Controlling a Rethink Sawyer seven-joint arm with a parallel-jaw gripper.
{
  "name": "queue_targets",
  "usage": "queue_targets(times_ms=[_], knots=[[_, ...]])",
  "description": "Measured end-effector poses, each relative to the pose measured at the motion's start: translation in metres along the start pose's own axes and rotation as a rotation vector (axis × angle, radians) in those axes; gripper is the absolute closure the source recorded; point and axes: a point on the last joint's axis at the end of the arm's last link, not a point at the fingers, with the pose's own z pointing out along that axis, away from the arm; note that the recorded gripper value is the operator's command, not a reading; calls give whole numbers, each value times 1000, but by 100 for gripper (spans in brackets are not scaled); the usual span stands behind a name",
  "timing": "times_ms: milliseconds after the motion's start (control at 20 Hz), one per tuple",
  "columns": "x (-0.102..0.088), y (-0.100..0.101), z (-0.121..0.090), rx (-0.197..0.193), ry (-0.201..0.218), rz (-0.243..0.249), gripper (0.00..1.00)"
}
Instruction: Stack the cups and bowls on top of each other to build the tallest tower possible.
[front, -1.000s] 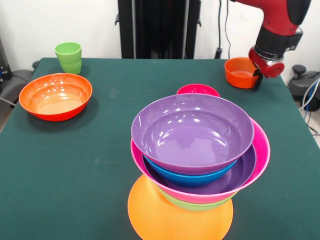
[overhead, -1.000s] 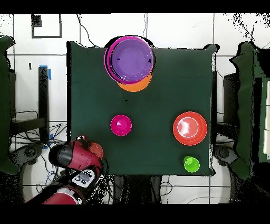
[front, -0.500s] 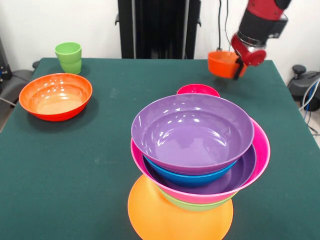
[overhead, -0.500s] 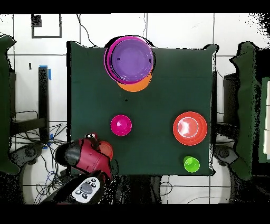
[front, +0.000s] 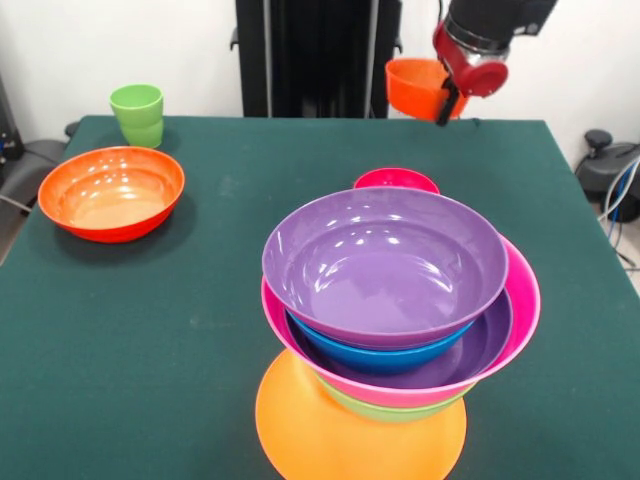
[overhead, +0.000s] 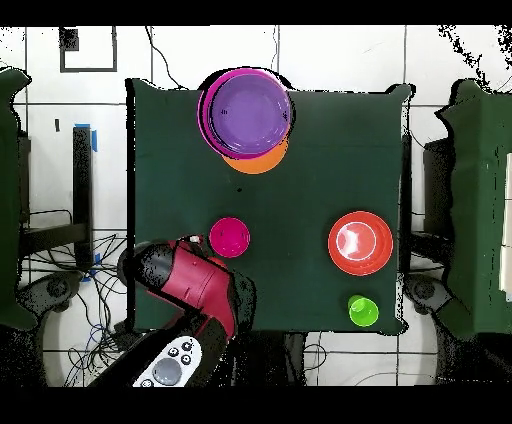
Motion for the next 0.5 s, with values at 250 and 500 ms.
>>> queue_targets(times_ms=[250, 500], knots=[[-38, 33, -38, 11, 3, -7, 100], [-84, 72, -78, 8, 16, -2, 100]])
